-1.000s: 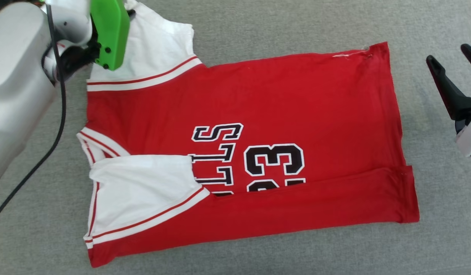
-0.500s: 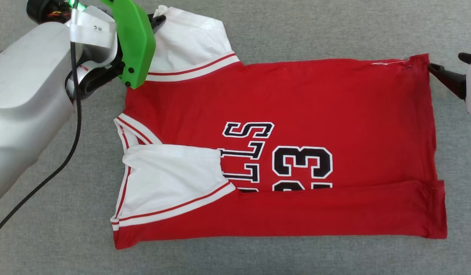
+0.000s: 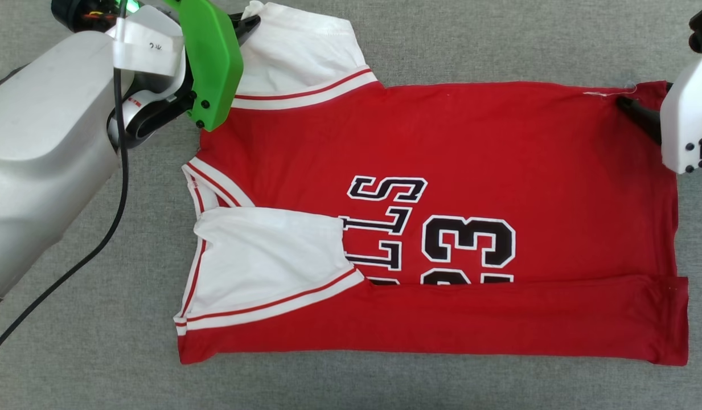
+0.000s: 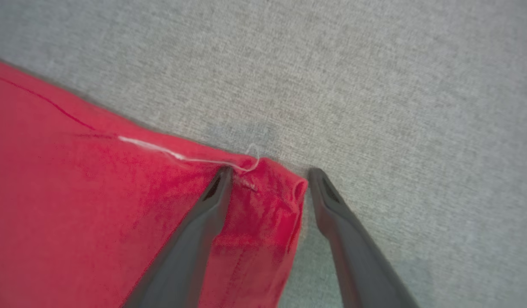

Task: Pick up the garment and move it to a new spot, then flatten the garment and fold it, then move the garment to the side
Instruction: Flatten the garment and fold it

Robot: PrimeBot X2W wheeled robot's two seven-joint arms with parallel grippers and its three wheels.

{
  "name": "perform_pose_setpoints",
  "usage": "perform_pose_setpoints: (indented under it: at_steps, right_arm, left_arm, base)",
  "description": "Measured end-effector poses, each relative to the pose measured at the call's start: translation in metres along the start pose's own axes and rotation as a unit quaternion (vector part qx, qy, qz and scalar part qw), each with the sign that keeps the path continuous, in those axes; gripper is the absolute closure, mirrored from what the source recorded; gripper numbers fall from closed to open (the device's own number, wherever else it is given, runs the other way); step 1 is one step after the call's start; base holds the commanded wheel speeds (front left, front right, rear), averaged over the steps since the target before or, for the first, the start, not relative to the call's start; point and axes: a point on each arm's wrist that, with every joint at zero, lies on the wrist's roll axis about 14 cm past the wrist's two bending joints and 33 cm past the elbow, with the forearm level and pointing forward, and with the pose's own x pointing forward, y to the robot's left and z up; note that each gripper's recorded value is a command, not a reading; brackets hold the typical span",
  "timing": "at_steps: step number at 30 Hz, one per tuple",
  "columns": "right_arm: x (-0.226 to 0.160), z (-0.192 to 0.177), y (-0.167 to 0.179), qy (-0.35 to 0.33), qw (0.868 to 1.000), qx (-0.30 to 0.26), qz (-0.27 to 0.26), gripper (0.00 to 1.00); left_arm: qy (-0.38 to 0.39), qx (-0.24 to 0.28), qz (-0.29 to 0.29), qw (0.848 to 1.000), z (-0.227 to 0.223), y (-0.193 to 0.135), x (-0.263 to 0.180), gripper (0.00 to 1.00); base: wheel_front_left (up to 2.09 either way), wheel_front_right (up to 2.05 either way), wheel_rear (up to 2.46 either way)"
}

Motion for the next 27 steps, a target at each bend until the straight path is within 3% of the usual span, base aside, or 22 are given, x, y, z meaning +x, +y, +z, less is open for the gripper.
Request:
perform_pose_setpoints:
  at_steps: [14,24,27]
  right_arm:
    - [-0.048,-0.001,0.020,-0.122,0.992,-0.004,0.019,1.00]
    - [-0.097,-0.014,0.034,-0.192,0.981,-0.014,0.026,1.00]
    - [-0.112,-0.033,0.047,-0.206,0.978,-0.009,0.037,1.00]
  left_arm:
    - [-0.031,-0.008,0.011,0.999,-0.004,-0.019,-0.041,1.00]
    - [-0.040,-0.035,0.019,0.998,-0.034,-0.052,-0.088,1.00]
    - [-0.026,-0.056,0.025,0.998,-0.066,-0.071,-0.111,1.00]
  base:
    - [0.00,0.00,0.00]
    - [0.00,0.00,0.00]
    - [0.00,0.00,0.00]
